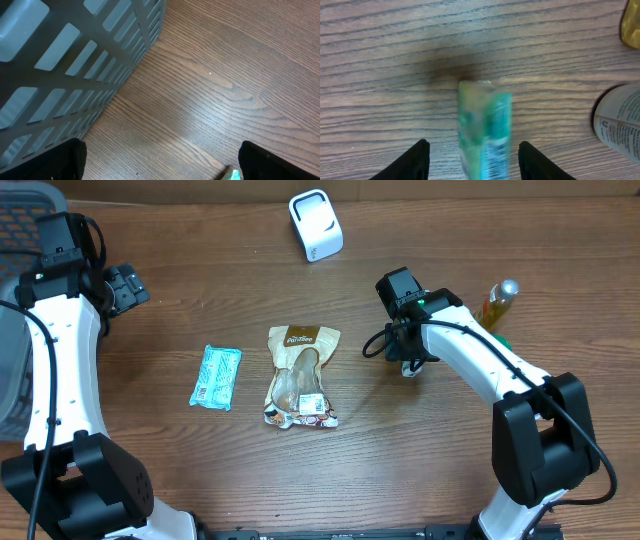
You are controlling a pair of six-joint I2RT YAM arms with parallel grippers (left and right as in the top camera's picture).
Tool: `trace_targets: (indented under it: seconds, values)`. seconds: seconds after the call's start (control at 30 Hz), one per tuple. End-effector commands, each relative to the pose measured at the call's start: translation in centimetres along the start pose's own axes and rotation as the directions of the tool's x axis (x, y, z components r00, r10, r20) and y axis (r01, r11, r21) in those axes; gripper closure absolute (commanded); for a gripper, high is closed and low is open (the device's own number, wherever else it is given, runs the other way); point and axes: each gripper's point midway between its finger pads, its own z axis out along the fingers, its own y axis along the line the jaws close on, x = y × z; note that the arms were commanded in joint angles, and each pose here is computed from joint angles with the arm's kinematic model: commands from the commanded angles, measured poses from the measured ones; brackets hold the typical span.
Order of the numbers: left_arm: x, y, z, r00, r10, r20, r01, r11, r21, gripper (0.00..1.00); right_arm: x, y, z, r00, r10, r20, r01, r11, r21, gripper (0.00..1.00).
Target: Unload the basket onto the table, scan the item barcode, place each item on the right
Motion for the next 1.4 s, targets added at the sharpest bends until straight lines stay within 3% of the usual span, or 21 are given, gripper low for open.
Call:
trace_targets:
  seconds: [0.0, 0.2, 0.47, 0.83, 0.87, 0.9, 0.93, 0.97, 1.37]
  values:
    - [-0.9, 0.3, -0.7, 1.000, 0.003, 0.031, -0.002, 1.000, -0.007, 0.00, 0.0, 0.3, -0.3, 1.000, 0.009, 0.001, -0.009, 1.000, -0.029, 0.46]
    - [-0.9, 0.3, -0.7, 1.000, 0.003, 0.031, -0.002, 1.000, -0.007, 0.00, 0.5, 1.7, -0.4, 1.000, 0.008, -0.029, -0.011, 0.994, -0.110, 0.46]
    - [-0.9, 0.3, -0.7, 1.000, 0.003, 0.031, -0.002, 1.000, -0.007, 0.00, 1.5, 6.5, -1.7, 0.994, -0.076, -0.081, 0.040, 0.923, -0.382, 0.46]
    - [-0.9, 0.3, -0.7, 1.000, 0.003, 0.031, -0.002, 1.000, -0.007, 0.00, -2.8, 5.0, -4.9, 1.000, -0.029, -0.013, 0.021, 0.917, -0.399, 0.44]
    - [-0.9, 0.3, -0.7, 1.000, 0.003, 0.031, -0.002, 1.000, -0.007, 0.01, -3.2, 4.8, -5.1, 1.000, -0.017, -0.007, 0.013, 0.916, -0.401, 0.43]
    - [-0.9, 0.3, -0.7, 1.000, 0.003, 0.031, -0.002, 1.000, -0.007, 0.00, -3.5, 4.4, -5.1, 1.000, -0.006, -0.002, 0.005, 0.916, -0.401, 0.33]
    - [-0.9, 0.3, -0.7, 1.000, 0.003, 0.031, -0.002, 1.000, -0.007, 0.00, -3.7, 4.1, -5.0, 1.000, 0.002, -0.004, -0.003, 0.917, -0.398, 0.08]
    - [-0.9, 0.3, -0.7, 1.000, 0.003, 0.031, -0.003, 1.000, -0.007, 0.00, -3.8, 3.8, -4.9, 1.000, 0.008, -0.006, -0.010, 0.918, -0.396, 0.00]
    - [-0.9, 0.3, -0.7, 1.000, 0.003, 0.031, -0.002, 1.000, -0.007, 0.01, -4.1, 3.1, -4.7, 1.000, 0.027, -0.008, -0.029, 0.919, -0.392, 0.00]
